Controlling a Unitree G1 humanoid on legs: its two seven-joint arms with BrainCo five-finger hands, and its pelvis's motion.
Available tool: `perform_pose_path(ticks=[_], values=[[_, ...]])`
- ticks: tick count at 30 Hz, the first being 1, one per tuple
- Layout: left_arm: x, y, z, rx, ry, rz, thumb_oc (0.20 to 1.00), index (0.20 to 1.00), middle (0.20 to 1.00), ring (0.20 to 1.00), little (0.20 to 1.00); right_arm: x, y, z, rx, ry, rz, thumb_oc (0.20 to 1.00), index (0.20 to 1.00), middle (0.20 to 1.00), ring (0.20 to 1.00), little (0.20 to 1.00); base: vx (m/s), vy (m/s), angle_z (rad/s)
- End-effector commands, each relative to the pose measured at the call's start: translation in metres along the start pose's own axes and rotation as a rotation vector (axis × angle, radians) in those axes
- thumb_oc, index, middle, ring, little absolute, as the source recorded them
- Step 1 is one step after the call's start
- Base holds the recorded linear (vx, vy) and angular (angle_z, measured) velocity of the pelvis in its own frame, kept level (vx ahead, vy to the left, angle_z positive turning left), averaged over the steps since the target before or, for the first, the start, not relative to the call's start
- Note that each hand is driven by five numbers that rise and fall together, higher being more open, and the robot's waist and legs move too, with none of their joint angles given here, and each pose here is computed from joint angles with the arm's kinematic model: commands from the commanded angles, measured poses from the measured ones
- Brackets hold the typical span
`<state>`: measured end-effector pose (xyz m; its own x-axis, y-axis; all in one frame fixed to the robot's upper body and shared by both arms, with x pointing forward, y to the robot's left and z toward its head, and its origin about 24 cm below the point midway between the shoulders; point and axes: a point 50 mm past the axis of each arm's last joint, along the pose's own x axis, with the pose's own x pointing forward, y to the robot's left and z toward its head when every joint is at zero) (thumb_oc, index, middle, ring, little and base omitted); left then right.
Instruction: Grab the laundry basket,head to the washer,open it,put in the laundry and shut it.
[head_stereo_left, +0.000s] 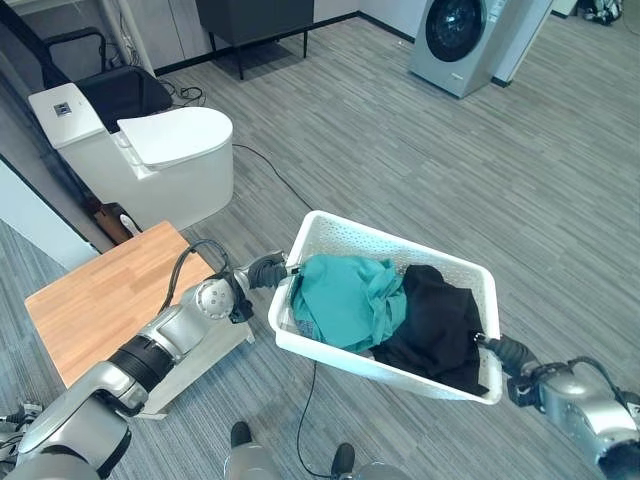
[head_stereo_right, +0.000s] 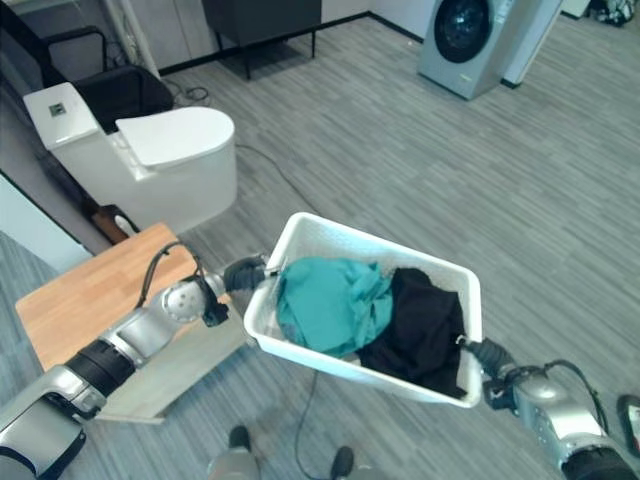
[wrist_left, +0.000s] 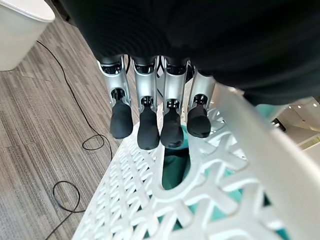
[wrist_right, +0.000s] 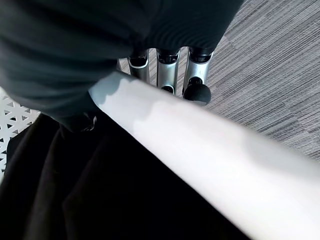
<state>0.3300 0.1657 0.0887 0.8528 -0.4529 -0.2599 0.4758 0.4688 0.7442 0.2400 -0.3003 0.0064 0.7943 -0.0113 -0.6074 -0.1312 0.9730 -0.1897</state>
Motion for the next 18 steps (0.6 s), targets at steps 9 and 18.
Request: perform_pose_path(ticks=[9, 18], values=[[-0.003, 0.032, 0.003, -0.012, -0.025, 0.140, 0.200, 0.200, 0.200, 0.200, 0.200, 0.006, 0.035, 0.091, 0.117, -0.439, 0.199, 0.200, 0.200, 0.200, 0.200, 0.200, 0.07, 0.021, -0.39], [-0.003, 0.030, 0.007, 0.002, -0.033, 0.119, 0.200, 0.200, 0.200, 0.200, 0.200, 0.000, 0.037, 0.089, 0.110, -0.444, 0.233, 0.200, 0.200, 0.200, 0.200, 0.200, 0.06, 0.009, -0.03]])
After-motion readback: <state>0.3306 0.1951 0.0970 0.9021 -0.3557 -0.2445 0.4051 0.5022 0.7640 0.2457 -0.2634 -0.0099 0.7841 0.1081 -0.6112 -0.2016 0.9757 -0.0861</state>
